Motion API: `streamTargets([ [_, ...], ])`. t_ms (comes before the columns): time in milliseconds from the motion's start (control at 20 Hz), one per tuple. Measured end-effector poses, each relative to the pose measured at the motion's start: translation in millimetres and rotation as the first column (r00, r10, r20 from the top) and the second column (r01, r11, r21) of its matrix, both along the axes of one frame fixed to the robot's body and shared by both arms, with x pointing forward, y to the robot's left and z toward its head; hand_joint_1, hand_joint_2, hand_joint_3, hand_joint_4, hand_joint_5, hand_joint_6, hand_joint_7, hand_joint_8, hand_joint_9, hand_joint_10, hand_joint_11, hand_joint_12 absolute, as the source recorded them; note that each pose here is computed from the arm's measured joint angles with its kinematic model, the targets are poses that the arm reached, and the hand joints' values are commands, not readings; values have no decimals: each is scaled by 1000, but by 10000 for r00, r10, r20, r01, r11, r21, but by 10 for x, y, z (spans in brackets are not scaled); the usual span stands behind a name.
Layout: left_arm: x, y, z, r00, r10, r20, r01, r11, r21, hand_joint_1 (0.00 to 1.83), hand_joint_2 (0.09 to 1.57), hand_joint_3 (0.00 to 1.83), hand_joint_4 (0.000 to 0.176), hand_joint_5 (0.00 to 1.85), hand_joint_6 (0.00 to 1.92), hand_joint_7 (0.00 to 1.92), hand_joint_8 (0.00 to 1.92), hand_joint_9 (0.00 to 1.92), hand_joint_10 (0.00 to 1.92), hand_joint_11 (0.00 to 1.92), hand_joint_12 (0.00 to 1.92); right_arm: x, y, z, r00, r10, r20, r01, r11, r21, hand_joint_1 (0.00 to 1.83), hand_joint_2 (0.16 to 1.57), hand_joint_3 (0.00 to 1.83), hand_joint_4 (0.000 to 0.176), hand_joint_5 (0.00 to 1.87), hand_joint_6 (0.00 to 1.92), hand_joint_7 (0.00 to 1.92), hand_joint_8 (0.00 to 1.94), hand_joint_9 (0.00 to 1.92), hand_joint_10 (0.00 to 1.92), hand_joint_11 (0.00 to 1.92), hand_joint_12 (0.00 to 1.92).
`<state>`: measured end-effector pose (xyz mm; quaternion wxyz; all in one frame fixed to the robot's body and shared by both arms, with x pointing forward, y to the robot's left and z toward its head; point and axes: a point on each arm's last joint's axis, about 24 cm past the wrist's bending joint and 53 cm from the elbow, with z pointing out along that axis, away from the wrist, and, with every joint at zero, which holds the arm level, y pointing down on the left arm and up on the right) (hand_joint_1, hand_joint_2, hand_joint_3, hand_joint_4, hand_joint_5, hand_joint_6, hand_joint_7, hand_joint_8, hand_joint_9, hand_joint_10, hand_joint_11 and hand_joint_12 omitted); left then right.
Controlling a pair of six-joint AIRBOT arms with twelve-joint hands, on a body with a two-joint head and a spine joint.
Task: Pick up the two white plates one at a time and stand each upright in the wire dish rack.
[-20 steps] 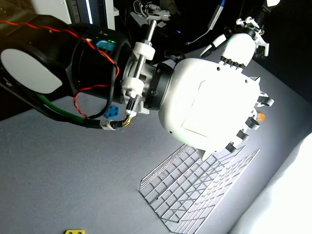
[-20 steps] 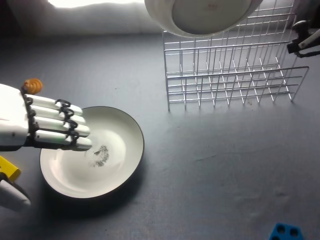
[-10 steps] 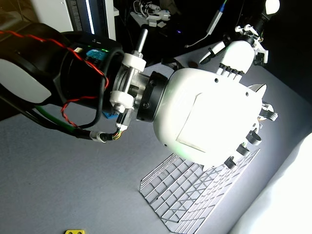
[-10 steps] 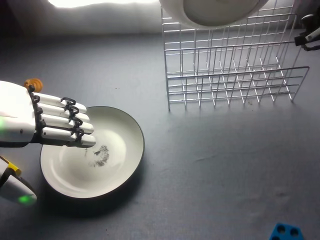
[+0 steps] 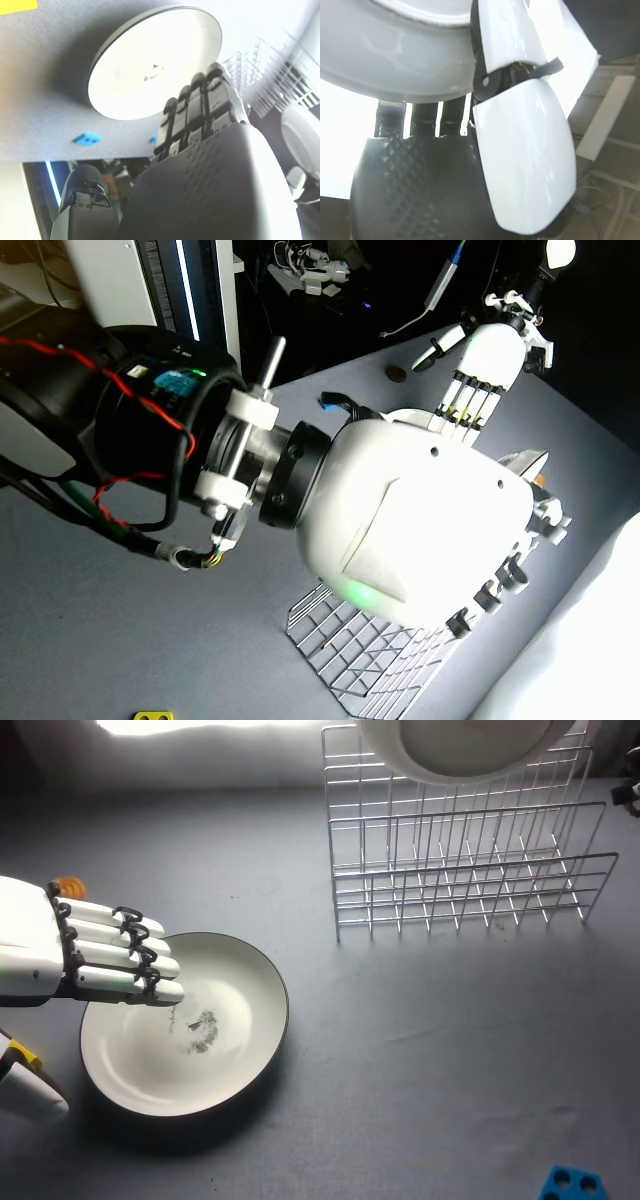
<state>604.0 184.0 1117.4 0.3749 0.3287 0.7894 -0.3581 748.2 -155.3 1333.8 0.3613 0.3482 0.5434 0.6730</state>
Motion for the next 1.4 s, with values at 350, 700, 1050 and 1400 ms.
streamTargets([
  [350, -16, 150, -53, 9998, 151, -139, -147, 9995, 272, 0, 1075, 1, 0, 0, 0, 0, 0, 0, 0, 0, 0, 43, -63, -132, 9975, -40, -704, 55, 9998, 205, 1496, 1080, 2, 0, 942, 1007, 1032, 840, 1044, 818, 805, 1487],
  [700, 7, 186, -88, 9994, 295, -160, -289, 9989, 381, 0, 1080, 4, 0, 0, 0, 0, 0, 0, 0, 0, 0, 94, -141, -267, 9914, -191, -1294, 223, 9995, 240, 1498, 1068, 3, 0, 957, 1006, 1076, 760, 1078, 737, 822, 1459],
  [1050, 54, 241, -167, 9980, 571, -259, -556, 9968, 579, 0, 1084, 4, 0, 0, 0, 0, 0, 0, 0, 0, 0, 163, -289, -437, 9847, -499, -1668, 528, 9985, 125, 1499, 1064, 1, 0, 944, 1020, 1098, 716, 1097, 713, 834, 1448],
  [1400, 115, 273, -243, 9941, 969, -492, -935, 9933, 672, 0, 1073, 0, 0, 0, 0, 0, 0, 0, 0, 0, 0, 225, -402, -539, 9850, -747, -1556, 748, 9972, -53, 1495, 1081, 2, 0, 940, 1032, 1037, 801, 1027, 834, 813, 1494],
])
